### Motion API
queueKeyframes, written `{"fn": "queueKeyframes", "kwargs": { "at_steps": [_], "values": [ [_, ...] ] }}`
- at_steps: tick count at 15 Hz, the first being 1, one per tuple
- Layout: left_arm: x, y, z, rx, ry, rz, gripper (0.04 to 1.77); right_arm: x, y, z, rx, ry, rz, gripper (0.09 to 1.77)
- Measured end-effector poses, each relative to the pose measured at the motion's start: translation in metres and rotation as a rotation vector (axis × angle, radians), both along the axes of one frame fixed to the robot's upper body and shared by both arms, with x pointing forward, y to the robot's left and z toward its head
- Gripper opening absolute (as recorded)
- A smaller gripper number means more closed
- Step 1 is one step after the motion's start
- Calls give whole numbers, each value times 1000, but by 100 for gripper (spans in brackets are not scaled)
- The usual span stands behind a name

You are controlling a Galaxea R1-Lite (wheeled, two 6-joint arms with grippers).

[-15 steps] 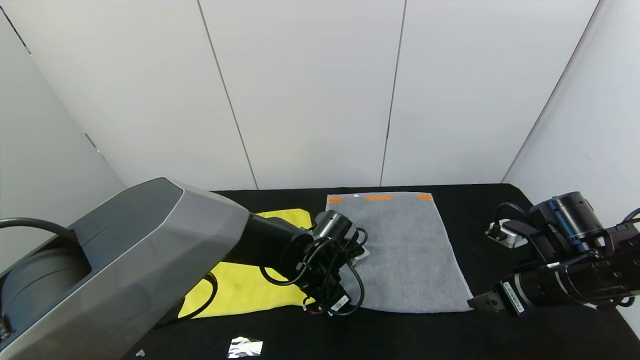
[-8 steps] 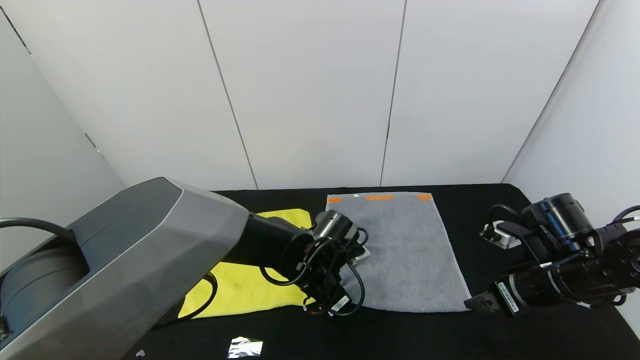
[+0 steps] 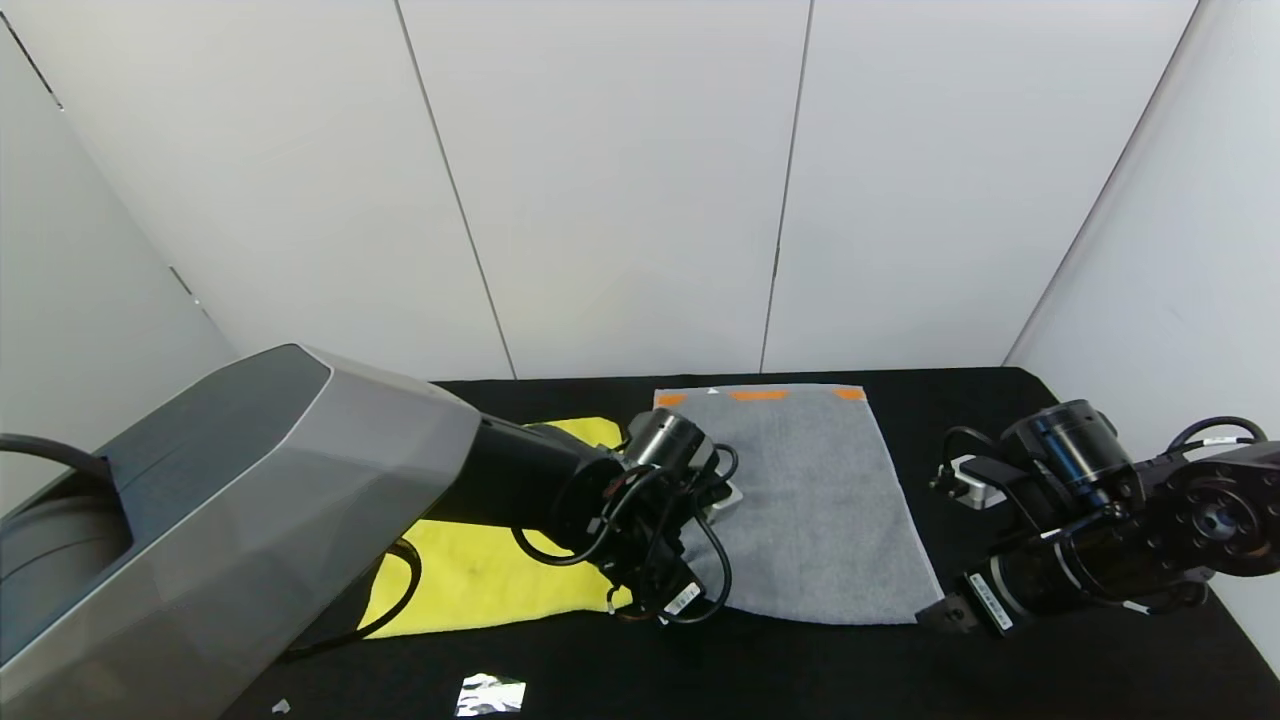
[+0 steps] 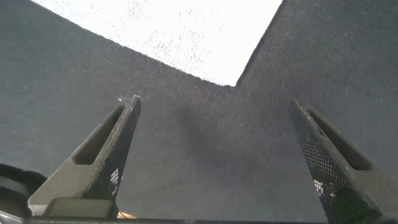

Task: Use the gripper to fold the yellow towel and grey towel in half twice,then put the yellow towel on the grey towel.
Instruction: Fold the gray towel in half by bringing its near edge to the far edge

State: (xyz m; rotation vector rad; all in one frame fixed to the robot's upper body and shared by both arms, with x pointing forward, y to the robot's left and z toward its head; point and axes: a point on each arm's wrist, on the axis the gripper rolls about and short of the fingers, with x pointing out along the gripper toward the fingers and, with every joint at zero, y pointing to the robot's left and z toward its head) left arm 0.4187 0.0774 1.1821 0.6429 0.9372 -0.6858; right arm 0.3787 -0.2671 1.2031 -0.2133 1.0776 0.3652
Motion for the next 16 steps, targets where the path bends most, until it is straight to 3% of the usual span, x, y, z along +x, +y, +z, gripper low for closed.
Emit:
{"fn": "queueKeyframes", "kwargs": {
  "at_steps": [16],
  "values": [
    [0, 1, 5, -8, -11, 2, 13, 28, 26, -36, -102, 53, 59, 171]
  ]
}}
